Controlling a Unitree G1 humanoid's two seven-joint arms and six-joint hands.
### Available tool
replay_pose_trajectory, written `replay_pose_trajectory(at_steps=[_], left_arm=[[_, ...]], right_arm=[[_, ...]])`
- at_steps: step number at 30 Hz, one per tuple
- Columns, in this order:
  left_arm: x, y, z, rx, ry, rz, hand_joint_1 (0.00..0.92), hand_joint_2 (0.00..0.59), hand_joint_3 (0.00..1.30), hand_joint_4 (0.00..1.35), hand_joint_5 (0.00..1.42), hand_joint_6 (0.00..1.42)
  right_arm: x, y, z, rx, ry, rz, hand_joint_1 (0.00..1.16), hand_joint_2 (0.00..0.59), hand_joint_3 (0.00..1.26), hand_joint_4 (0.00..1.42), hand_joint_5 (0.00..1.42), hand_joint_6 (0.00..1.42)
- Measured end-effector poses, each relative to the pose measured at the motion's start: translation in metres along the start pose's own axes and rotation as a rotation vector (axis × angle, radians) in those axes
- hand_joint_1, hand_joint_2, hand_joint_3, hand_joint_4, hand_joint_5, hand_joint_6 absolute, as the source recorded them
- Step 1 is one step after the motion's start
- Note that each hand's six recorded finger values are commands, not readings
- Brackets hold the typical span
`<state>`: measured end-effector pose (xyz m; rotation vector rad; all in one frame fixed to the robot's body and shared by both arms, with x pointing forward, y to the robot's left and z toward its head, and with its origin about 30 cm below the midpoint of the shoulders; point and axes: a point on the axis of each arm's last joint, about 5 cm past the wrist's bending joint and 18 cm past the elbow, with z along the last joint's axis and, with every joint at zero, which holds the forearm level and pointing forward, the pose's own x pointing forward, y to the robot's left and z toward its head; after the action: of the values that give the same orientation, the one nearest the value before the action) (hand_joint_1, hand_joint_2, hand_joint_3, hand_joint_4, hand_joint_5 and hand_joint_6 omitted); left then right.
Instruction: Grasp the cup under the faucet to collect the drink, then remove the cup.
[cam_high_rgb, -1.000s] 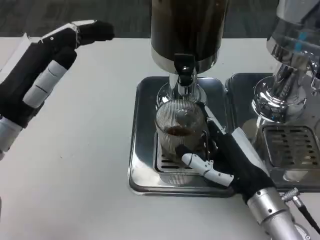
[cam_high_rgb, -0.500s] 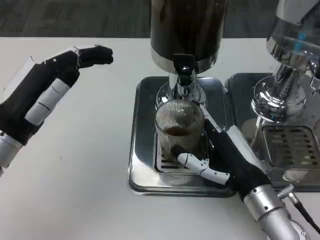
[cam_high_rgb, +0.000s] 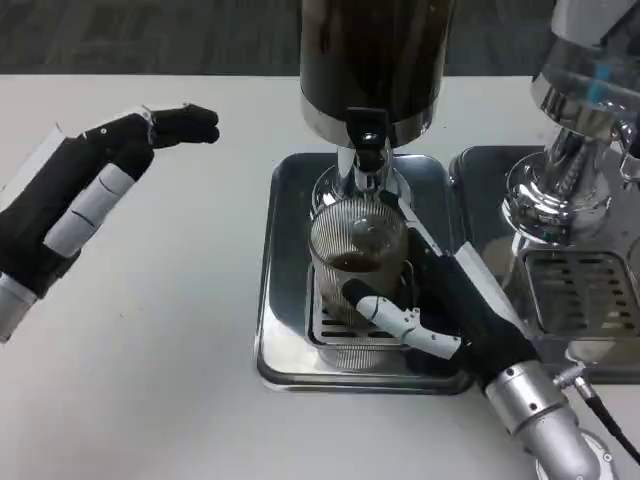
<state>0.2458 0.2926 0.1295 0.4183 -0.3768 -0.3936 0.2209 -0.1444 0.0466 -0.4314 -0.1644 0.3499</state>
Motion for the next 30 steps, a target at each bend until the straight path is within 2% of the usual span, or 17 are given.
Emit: replay_pose_trajectory(at_steps=[9, 14, 30], left_arm=[[-0.004, 0.004, 0.0004, 0.014, 0.017, -0.002, 0.0, 0.166, 0.38, 0.34, 0.24, 0.17], [-0.01, 0.006, -0.0008, 0.02, 0.041, -0.005, 0.0, 0.18, 0.38, 0.35, 0.25, 0.17], [-0.013, 0.006, -0.0016, 0.028, 0.061, -0.015, 0.0, 0.195, 0.39, 0.36, 0.25, 0.17]], right_arm=[[0.007, 0.001, 0.0004, 0.021, -0.021, 0.028, 0.42, 0.205, 0.0, 0.0, 0.02, 0.09], [0.012, 0.002, 0.0032, 0.018, -0.041, 0.038, 0.45, 0.204, 0.0, 0.0, 0.05, 0.12], [0.011, 0.0027, 0.0016, -0.028, -0.033, 0.032, 0.48, 0.211, 0.0, 0.0, 0.06, 0.12]])
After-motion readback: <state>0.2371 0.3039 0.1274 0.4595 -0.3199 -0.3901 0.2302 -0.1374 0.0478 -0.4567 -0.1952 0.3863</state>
